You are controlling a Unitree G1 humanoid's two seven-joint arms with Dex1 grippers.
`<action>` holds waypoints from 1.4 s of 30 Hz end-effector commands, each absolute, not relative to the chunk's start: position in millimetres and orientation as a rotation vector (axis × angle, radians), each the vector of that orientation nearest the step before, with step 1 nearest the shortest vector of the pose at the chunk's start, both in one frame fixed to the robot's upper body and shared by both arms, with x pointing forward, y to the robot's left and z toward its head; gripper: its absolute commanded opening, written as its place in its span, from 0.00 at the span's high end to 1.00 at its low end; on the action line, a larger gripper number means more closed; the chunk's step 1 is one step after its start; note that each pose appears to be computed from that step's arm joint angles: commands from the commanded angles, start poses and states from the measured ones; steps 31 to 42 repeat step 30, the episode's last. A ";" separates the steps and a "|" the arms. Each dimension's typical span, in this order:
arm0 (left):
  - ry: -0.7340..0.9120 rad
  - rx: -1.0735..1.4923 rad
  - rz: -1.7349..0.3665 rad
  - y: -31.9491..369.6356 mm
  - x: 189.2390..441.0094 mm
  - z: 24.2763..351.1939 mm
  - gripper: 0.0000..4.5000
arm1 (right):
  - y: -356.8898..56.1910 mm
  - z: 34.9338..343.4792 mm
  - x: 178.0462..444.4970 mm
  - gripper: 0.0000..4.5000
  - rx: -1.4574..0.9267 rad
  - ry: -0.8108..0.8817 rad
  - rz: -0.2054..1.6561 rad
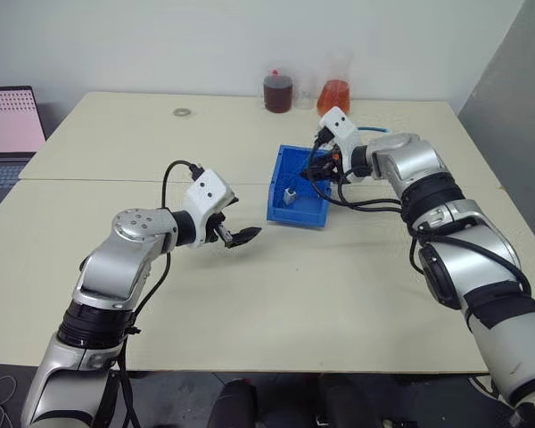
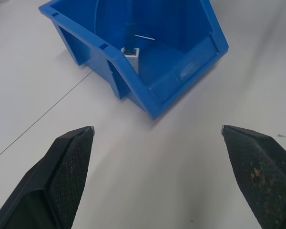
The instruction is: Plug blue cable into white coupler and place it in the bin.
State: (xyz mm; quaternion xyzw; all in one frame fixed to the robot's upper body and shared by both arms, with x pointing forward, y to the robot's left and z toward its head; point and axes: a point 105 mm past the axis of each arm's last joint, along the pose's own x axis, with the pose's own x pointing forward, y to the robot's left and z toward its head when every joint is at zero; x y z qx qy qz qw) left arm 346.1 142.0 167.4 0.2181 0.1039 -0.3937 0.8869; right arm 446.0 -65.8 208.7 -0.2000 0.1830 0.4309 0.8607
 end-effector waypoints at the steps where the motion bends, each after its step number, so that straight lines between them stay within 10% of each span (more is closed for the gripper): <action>1: 0.162 0.490 -0.813 139.5 348.8 179.9 0.00 | -67.8 233.0 443.8 0.27 -0.556 0.347 0.952; 6: 0.157 0.490 -0.817 137.4 349.7 179.6 0.00 | -79.8 236.8 439.8 0.01 -0.676 0.362 0.991; 12: 0.115 0.400 -0.775 142.1 340.4 176.0 0.00 | -96.3 274.2 407.1 0.00 -0.498 0.117 1.067; 24: 0.083 0.199 -0.440 200.9 326.1 170.3 0.00 | -148.6 217.6 297.9 0.00 -0.113 -0.063 0.709; 42: 0.075 0.253 -0.448 219.8 333.9 184.0 0.00 | -181.7 206.4 298.8 0.00 -0.126 -0.015 0.611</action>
